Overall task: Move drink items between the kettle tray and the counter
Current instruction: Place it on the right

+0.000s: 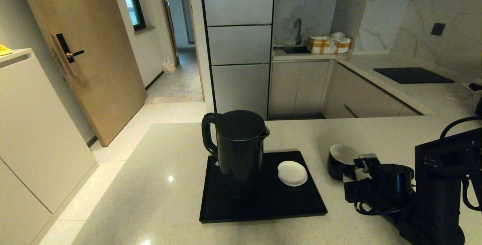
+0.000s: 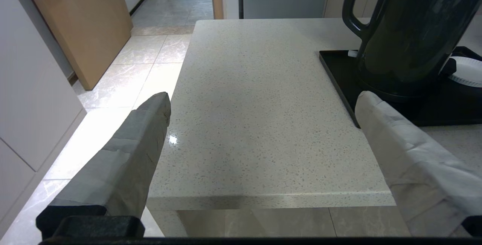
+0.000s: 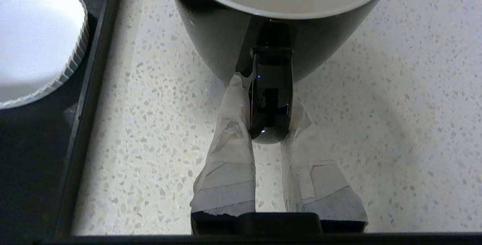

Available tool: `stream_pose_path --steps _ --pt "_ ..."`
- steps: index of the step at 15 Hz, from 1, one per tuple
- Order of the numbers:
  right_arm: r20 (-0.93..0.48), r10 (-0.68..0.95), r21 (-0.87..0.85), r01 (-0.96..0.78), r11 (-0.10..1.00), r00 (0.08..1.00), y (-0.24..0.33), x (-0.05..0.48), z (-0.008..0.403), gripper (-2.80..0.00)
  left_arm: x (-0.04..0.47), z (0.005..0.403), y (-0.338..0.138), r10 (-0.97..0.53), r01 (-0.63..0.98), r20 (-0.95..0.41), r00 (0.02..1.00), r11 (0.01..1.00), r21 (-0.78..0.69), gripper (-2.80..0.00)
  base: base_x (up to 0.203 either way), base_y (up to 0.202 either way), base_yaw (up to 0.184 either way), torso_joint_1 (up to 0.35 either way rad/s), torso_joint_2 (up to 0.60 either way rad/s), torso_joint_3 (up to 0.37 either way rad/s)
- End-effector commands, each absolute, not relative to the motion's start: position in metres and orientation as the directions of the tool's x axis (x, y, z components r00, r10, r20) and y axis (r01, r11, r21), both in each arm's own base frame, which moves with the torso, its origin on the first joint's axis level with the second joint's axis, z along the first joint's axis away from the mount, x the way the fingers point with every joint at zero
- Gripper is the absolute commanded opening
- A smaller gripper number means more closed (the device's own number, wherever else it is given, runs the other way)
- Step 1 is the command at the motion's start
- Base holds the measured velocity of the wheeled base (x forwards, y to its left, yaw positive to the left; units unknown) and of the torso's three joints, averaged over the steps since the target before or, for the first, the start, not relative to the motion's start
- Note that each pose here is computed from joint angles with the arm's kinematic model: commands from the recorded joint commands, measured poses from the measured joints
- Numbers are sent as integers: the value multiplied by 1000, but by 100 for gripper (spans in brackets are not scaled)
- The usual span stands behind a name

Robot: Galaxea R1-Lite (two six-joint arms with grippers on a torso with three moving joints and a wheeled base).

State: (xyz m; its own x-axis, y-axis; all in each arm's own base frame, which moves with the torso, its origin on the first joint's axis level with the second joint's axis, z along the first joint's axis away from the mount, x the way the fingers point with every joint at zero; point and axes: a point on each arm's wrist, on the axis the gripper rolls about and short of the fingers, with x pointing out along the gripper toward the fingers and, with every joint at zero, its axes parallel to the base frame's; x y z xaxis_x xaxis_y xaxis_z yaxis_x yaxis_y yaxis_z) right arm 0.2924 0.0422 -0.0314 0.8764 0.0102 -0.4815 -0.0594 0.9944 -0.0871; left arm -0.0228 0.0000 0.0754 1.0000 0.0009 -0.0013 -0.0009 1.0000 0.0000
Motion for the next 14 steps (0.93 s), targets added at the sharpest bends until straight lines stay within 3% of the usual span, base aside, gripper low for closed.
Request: stream_pose_path --steps 1,3,4,14 --pt "-487 10 -91 -61 994 874 43 291 -33 -280 -23 75 0 0 0 0 1000 1000 0 0 0 0 0 0 0 0" --pt "-481 0 -98 -54 994 877 43 293 -34 -280 -23 75 0 1 -1 0 1000 1000 0 0 0 0 0 0 0 0" --pt "-478 -2 -96 -50 994 878 43 294 -34 0 -23 75 0 0 0 0 1000 1000 0 0 0 0 0 0 0 0" --pt "-494 52 -66 -97 993 868 41 273 -17 0 -23 75 0 0 0 -1 1000 1000 0 0 0 0 0 0 0 0"
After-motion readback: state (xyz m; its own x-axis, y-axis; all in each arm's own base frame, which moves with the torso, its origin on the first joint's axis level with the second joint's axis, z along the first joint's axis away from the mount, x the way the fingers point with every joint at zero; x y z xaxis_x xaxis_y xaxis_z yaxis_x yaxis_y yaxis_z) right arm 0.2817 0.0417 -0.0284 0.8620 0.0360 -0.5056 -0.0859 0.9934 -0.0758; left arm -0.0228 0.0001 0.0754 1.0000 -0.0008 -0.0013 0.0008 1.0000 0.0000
